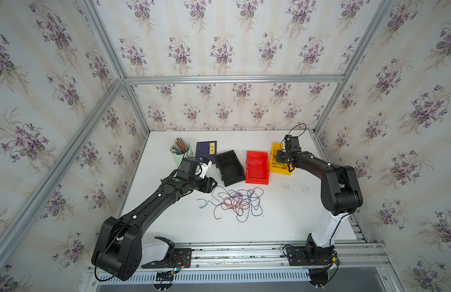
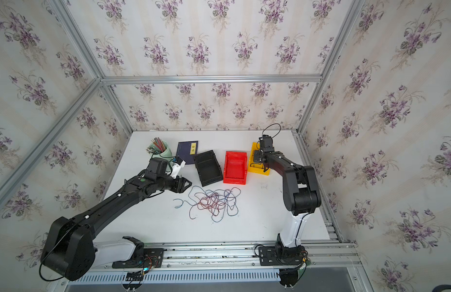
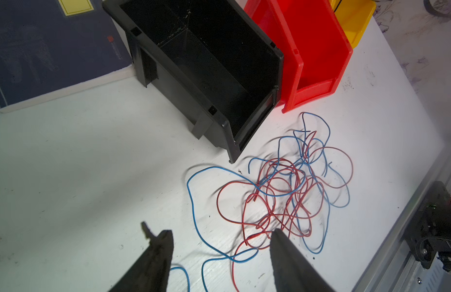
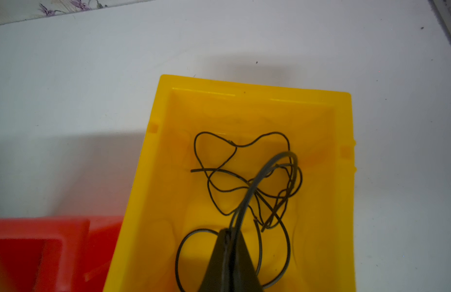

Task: Untangle and sort cables by color
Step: Adjust the cable in the bin, then untie the cable.

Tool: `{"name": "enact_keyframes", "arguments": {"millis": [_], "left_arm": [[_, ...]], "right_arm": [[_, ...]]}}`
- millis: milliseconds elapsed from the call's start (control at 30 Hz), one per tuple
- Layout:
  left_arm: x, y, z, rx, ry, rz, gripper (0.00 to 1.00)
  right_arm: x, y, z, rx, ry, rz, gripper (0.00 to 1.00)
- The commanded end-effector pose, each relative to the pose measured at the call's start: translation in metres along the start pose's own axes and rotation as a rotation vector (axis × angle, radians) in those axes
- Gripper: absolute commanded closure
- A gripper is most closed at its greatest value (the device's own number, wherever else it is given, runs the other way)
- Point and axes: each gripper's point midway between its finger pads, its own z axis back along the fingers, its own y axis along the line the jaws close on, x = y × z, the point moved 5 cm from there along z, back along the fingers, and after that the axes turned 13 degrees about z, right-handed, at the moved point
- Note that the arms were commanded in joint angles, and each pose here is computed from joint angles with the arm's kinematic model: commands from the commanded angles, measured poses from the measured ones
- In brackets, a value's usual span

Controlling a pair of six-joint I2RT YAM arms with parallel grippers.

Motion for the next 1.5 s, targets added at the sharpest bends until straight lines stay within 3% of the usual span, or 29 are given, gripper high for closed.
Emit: {"name": "enact_keyframes", "arguments": {"millis": [0,167,233,367,567,867,1033,1133,1267,1467], "left_arm": [[0.001,0.000,0.001,0.006,-0.004,-0.011,0.35],[0.006,0.000,0.001,0.011,-0.016,-0.005,0.35],[0.009,-0.001,0.001,0.008,-0.025,-0.003,0.35],[0.014,-0.004,0.001,-0.001,-0.043,-0.004,0.35],[0.015,-0.005,0.004,-0.007,-0.060,-0.011,0.35],[0.014,-0.009,0.023,0.001,-0.105,-0.038,0.34],[0.013,-0.012,0.036,0.002,-0.140,-0.043,0.34],[0.012,-0.013,0.041,-0.003,-0.156,-0.035,0.34],[0.009,-0.016,0.044,-0.028,-0.165,-0.015,0.34],[0.003,-0.020,0.046,-0.062,-0.151,-0.016,0.33]], "right_arm": [[0.003,0.006,-0.010,0.068,0.049,-0.033,1.00],[0.007,0.010,-0.020,0.120,0.085,-0.040,1.00],[0.009,0.012,-0.017,0.134,0.089,-0.044,0.90],[0.011,0.009,0.000,0.123,0.099,-0.052,0.61],[0.012,0.009,0.030,0.128,0.099,-0.066,0.46],[0.011,0.018,0.103,0.152,0.063,-0.062,0.44],[-0.002,0.031,0.145,0.281,0.080,-0.142,0.44],[-0.030,0.056,0.152,0.432,0.157,-0.171,0.45],[-0.088,0.089,0.152,0.481,0.247,-0.116,0.47],[-0.150,0.119,0.162,0.554,0.269,-0.075,0.52]]}}
